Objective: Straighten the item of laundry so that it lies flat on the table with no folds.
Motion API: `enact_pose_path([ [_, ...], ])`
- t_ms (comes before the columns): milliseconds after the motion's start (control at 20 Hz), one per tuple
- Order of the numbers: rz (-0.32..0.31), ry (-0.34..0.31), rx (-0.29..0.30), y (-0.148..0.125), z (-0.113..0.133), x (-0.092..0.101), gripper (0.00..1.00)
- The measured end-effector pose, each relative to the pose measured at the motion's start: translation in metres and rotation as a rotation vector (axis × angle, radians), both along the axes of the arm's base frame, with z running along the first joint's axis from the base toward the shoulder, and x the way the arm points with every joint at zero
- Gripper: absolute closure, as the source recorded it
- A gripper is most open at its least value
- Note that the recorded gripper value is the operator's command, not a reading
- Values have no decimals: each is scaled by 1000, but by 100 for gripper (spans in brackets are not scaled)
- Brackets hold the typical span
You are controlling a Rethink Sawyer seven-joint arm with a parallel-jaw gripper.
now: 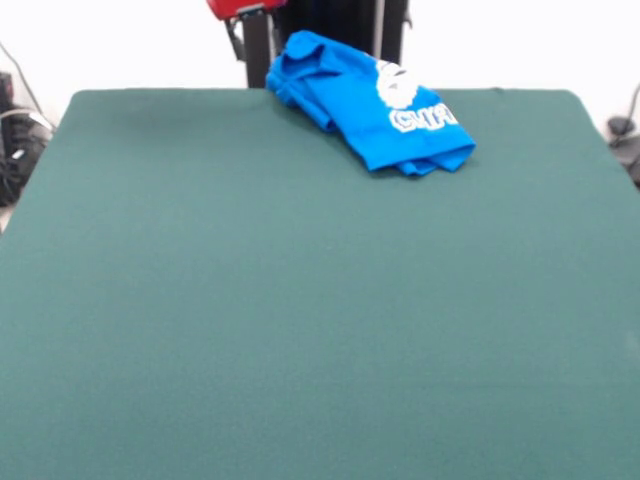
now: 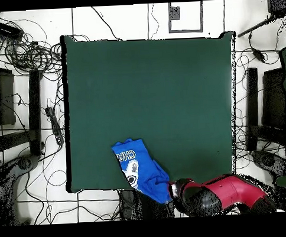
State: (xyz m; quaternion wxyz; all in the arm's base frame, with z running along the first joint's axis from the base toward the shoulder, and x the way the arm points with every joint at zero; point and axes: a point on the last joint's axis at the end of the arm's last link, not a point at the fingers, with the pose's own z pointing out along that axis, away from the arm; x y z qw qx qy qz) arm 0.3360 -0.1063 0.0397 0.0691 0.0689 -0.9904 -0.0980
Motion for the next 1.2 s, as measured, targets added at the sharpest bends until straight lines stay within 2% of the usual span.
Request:
enact_pose_path([
  [400, 66, 14, 20, 25, 3, -13, 0],
  [800, 115, -15, 27, 37, 0, -22, 0],
  [1200, 172, -23, 38, 44, -14, -47, 0],
])
